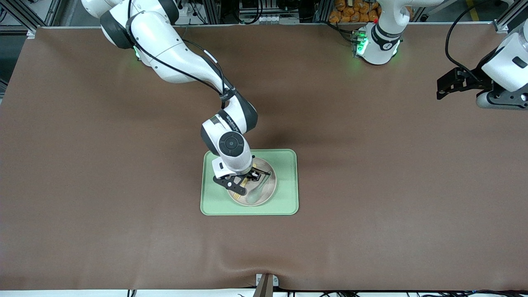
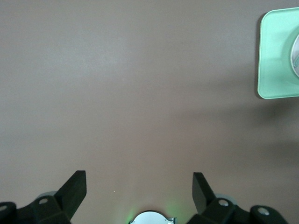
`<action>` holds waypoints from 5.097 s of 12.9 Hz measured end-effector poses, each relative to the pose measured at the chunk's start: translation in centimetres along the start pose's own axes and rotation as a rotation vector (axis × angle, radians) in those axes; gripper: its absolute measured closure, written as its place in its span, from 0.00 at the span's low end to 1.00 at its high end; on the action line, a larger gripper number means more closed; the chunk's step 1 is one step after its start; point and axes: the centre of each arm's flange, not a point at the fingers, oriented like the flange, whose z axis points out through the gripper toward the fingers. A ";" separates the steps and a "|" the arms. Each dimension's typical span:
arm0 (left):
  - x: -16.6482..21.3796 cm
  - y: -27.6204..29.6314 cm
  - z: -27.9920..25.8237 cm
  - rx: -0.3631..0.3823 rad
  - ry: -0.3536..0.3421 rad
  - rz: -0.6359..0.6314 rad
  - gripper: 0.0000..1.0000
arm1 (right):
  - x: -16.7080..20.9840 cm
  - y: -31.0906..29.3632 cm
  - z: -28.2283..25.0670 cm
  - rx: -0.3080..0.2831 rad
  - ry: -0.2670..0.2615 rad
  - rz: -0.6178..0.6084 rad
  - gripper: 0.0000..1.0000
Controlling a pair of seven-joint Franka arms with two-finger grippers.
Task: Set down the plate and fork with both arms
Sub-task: 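Close the right gripper on the yellow fork handle, then carry the fork off the plate onto the tray with the right gripper, then lower the fork onto the tray beside the plate and open the right gripper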
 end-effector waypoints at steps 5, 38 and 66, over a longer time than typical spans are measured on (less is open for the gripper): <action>0.0 0.0 0.0 0.000 0.000 0.000 0.00 | 0.1 0.0 0.4 0.005 0.005 0.002 0.65; 0.5 0.2 0.6 0.000 -0.011 0.004 0.00 | 7.1 9.2 -1.8 0.022 -0.037 -0.406 0.82; 1.1 0.4 1.2 0.000 -0.009 0.006 0.00 | 11.9 16.1 -19.2 -0.038 -0.098 -0.323 0.00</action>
